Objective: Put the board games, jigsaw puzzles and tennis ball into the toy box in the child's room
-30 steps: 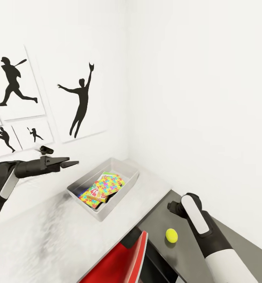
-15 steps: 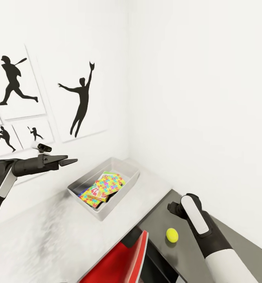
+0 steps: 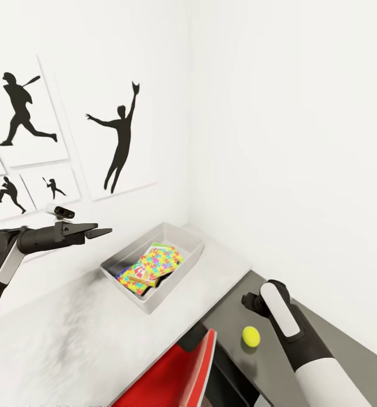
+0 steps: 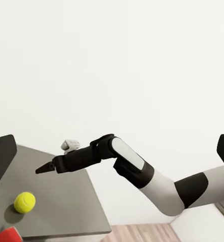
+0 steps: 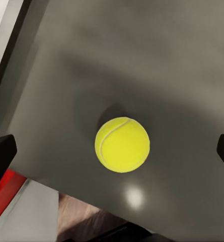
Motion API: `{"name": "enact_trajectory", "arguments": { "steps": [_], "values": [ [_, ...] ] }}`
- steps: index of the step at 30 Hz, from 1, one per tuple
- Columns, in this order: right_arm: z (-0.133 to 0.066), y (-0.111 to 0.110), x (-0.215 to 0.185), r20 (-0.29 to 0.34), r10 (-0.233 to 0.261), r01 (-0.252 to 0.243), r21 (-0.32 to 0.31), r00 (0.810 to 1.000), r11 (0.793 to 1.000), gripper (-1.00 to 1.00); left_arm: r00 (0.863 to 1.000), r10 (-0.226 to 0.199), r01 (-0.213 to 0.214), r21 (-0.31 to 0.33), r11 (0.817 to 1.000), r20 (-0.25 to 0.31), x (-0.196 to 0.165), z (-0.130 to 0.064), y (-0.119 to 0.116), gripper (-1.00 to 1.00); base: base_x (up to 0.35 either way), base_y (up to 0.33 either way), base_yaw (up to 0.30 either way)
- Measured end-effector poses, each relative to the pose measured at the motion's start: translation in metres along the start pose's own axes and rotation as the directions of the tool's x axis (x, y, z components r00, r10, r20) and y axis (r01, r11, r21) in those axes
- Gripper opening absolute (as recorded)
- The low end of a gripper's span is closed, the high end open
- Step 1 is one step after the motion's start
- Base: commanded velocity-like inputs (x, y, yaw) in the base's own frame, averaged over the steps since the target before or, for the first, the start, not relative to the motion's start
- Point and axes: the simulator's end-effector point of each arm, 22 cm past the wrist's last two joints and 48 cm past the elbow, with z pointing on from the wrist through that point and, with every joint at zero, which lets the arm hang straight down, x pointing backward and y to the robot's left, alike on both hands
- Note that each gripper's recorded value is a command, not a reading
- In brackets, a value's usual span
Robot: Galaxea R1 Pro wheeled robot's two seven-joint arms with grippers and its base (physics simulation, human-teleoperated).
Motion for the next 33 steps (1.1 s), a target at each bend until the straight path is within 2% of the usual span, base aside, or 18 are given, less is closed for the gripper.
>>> {"name": "enact_trajectory", "arguments": {
  "steps": [13, 25, 33],
  "values": [
    [0.007, 0.004, -0.005, 0.001, 0.005, -0.005, -0.019, 1.0, 1.0, 1.0, 1.0, -0.019, 0.019, -0.003, 1.0, -0.002, 0.005, 0.001, 0.012, 1.0, 0.0, 0.0, 0.066],
    [0.014, -0.003, -0.01, 0.0, 0.006, -0.006, -0.001, 1.0, 1.0, 1.0, 0.999, -0.037, 0.037, -0.008, 0.999, -0.003, 0.008, 0.0, 0.022, 1.0, 0.0, 0.0, 0.064],
    [0.032, -0.015, 0.004, -0.052, 0.009, -0.007, 0.036, 0.999, 0.999, 1.0, 0.999, -0.049, 0.048, -0.012, 0.999, -0.004, 0.011, 0.0, 0.029, 1.0, 0.0, 0.0, -0.048]
  ]
}}
